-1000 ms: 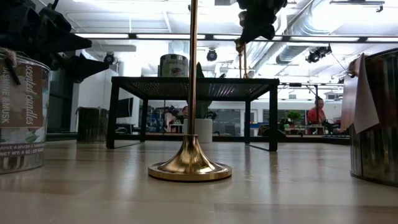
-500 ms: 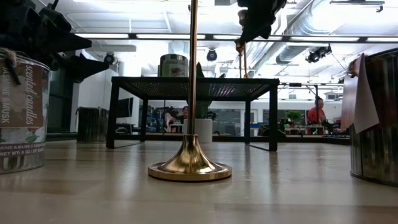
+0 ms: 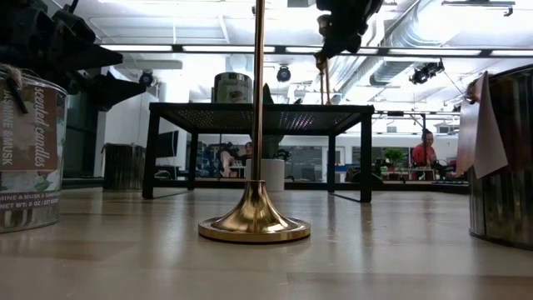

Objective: Pick & Place candle stick holders
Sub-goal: Align the gold candle holder on the shelf with the other gold candle holder, then align the gold candle holder on the shelf with the other gold candle holders

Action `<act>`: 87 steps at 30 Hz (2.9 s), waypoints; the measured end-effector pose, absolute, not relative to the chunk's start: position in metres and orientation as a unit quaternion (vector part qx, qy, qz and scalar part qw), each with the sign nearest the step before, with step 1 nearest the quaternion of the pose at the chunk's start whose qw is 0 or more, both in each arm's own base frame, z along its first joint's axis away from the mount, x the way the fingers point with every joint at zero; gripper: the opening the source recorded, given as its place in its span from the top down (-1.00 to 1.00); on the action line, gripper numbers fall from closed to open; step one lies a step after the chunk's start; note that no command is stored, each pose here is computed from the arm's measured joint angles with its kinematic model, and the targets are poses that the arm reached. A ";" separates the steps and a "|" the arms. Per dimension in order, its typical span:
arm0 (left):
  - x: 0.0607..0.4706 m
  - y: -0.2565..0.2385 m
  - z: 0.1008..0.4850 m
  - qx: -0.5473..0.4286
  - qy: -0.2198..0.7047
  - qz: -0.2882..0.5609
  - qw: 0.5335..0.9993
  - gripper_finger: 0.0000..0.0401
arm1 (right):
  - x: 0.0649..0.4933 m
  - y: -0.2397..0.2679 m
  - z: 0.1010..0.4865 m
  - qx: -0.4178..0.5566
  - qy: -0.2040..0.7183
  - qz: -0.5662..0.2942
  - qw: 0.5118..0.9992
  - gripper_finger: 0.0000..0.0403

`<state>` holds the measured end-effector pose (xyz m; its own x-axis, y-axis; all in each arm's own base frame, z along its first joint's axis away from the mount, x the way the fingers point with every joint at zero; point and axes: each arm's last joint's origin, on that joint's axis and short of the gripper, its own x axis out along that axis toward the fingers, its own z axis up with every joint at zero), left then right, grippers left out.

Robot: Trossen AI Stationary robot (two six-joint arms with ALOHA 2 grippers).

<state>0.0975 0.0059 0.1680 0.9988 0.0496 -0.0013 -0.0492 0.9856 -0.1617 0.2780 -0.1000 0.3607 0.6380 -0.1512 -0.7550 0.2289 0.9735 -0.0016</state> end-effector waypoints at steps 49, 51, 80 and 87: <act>0.097 0.006 0.168 -0.081 -0.002 0.025 0.996 -0.96 | 0.283 -0.103 0.354 0.053 0.424 -0.116 0.896 0.57; 0.097 0.006 0.168 -0.081 -0.002 0.025 0.996 -0.96 | 0.282 -0.102 0.355 0.056 0.423 -0.120 0.897 0.51; 0.098 0.006 0.168 -0.081 -0.001 0.025 0.996 -0.96 | 0.237 -0.053 0.370 0.071 0.503 -0.130 0.852 0.20; 0.098 0.006 0.168 -0.081 -0.001 0.025 0.996 -0.96 | 0.210 -0.025 0.365 0.085 0.502 -0.123 0.852 0.20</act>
